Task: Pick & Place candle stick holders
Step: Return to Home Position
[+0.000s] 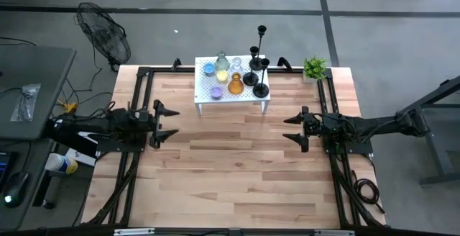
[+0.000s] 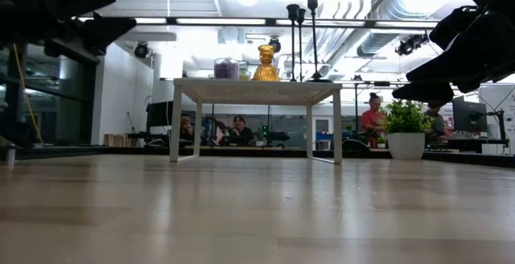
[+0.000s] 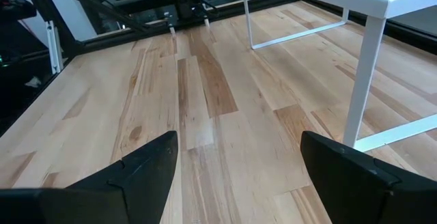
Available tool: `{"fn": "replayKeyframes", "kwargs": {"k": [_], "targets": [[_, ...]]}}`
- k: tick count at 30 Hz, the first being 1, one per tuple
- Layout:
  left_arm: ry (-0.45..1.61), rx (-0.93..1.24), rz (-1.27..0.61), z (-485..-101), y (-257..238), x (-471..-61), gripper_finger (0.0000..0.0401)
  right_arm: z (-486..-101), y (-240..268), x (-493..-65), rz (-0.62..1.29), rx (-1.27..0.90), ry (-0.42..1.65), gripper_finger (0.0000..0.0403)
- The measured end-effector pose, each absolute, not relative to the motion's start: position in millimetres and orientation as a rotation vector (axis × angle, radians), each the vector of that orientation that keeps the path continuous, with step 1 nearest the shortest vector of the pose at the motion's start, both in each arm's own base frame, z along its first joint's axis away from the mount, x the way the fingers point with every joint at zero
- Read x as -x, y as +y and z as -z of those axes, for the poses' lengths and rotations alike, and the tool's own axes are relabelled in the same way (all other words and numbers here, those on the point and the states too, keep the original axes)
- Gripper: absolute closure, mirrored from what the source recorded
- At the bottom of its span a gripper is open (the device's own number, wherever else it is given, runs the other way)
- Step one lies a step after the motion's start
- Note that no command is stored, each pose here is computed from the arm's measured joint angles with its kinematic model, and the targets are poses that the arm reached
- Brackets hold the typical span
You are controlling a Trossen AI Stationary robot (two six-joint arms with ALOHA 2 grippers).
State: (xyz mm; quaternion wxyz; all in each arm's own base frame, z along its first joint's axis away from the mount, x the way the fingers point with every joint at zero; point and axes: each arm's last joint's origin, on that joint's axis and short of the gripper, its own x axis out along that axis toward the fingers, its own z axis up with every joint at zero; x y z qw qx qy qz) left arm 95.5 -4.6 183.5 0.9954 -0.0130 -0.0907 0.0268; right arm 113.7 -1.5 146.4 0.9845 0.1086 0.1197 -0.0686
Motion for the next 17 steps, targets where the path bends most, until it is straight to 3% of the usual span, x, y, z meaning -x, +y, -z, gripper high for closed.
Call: {"fn": "replayKeyframes", "kwargs": {"k": [17], "targets": [[-0.175,0.026,-0.051,-183.0,-4.7,-95.7,0.0076,-146.4,-1.5,-113.7,0.138,-0.218,0.241,0.01]]}}
